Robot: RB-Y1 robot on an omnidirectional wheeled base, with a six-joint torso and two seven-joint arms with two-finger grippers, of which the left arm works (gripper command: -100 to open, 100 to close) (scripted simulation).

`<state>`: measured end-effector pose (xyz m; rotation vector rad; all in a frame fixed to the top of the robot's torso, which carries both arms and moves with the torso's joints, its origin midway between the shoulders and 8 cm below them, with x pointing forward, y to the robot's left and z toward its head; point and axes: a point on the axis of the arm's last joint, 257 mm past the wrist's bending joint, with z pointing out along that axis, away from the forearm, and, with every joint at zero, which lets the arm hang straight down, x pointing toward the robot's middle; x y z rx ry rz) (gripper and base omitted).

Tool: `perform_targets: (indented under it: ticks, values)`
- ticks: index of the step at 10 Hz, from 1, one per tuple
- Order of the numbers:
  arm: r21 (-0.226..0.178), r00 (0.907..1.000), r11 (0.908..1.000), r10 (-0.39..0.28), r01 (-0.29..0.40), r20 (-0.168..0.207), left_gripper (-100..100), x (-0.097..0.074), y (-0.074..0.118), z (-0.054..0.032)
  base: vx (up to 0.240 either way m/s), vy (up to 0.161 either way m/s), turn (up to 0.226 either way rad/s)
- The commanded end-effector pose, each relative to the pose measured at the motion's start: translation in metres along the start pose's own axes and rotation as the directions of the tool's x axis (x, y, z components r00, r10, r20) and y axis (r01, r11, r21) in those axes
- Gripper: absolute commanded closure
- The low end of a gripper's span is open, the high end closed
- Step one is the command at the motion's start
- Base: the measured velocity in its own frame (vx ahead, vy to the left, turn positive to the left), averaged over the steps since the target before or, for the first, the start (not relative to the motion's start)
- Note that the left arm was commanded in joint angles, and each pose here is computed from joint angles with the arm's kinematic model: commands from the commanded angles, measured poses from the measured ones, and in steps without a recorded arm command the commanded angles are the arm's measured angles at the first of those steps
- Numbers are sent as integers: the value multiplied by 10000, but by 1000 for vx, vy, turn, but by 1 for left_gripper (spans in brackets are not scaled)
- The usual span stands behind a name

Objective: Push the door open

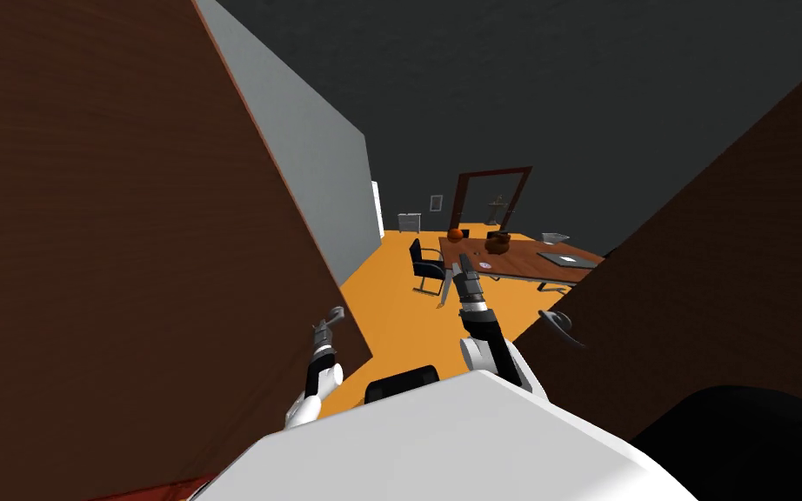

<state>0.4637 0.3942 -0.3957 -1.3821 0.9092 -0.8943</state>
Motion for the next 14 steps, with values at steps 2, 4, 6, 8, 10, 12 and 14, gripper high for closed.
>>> perform_targets:
  ticks: [2,4,6,8,10,12,14]
  values:
    - [86,9999,10000,27,-28,152,100,-69,-34,64,100,-13,19]
    - [149,9990,9999,-8,1,456,100,-191,-60,82,127,-31,39]
    - [89,9972,10000,-7,1,747,100,-314,-37,72,175,-59,56]
    - [90,9950,10000,-23,14,1001,100,-418,-38,72,167,-39,50]
    - [92,9926,10000,-37,26,1215,100,-505,-39,70,131,-12,28]
    - [93,9900,9999,-50,37,1410,100,-585,-40,67,187,-39,50]
    - [-1,9876,10000,23,-23,1573,100,-694,-2,37,129,-28,58]
